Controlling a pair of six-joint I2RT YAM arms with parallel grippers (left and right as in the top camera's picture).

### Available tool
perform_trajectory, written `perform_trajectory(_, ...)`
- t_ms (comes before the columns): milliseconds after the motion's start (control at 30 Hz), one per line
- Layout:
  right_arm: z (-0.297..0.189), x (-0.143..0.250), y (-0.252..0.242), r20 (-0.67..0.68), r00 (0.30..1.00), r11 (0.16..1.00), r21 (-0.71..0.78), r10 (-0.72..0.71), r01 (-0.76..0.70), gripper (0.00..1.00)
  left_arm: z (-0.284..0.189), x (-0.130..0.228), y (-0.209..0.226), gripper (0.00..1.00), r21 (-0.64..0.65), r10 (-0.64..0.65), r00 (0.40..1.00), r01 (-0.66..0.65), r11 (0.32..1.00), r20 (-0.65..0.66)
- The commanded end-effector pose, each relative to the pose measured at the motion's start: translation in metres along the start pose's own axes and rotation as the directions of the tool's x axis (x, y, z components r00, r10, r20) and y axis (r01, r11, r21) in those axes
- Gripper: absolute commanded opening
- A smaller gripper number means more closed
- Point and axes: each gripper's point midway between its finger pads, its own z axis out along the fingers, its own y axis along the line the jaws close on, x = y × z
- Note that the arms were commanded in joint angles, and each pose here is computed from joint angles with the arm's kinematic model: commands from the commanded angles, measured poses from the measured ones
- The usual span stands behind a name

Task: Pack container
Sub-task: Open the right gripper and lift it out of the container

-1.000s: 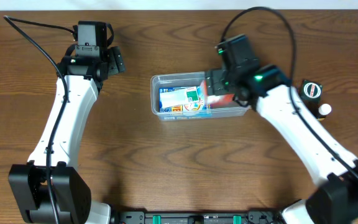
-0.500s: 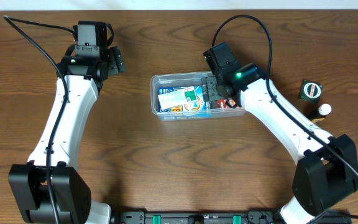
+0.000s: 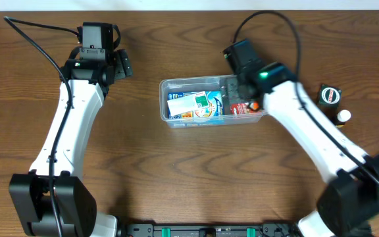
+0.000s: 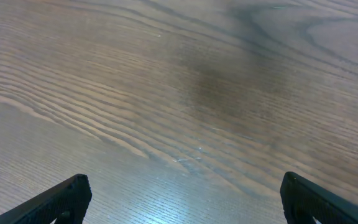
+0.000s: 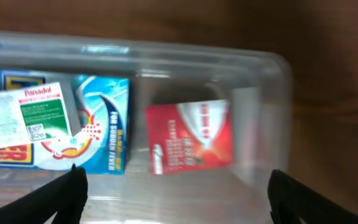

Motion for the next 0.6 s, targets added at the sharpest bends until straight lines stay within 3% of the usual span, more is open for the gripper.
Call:
perform_trajectory(0, -0.038, -0.013, -0.020, 0.067, 0.997, 0.999, -0.021, 0.047, -0.045, 0.87, -0.008, -0.006, 0.005, 0.98, -0.008, -0.018, 1.000, 0.019, 1.000, 0.024)
perform_trajectory(33, -0.040, -0.011, -0.022, 0.057, 0.997, 0.998, -0.026, 0.052, -0.050, 0.83, -0.008, -0.006, 0.005, 0.98, -0.008, -0.018, 1.000, 0.018, 1.000, 0.023)
perform_trajectory(100, -0.041, -0.007, -0.020, 0.037, 0.998, 0.997, -0.056, 0.054, -0.052, 0.63, -0.008, -0.006, 0.005, 0.98, -0.008, -0.018, 1.000, 0.018, 1.000, 0.023)
perform_trajectory(167, -0.039, -0.005, -0.014, 0.026, 0.999, 0.996, -0.079, 0.040, -0.037, 0.14, -0.008, -0.006, 0.005, 0.98, -0.008, -0.018, 1.000, 0.018, 1.000, 0.023)
perform_trajectory(200, -0.036, -0.004, -0.013, 0.019, 0.999, 0.996, -0.078, 0.034, -0.032, 0.01, -0.008, -0.006, 0.005, 0.98, -0.008, -0.018, 1.000, 0.019, 1.000, 0.024)
perform_trajectory(567, 0.032, 0.016, -0.003, -0.142, 0.990, 0.999, -0.029, 0.016, -0.020, 0.01, -0.008, -0.006, 0.005, 0.98, -0.008, -0.018, 1.000, 0.019, 1.000, 0.024)
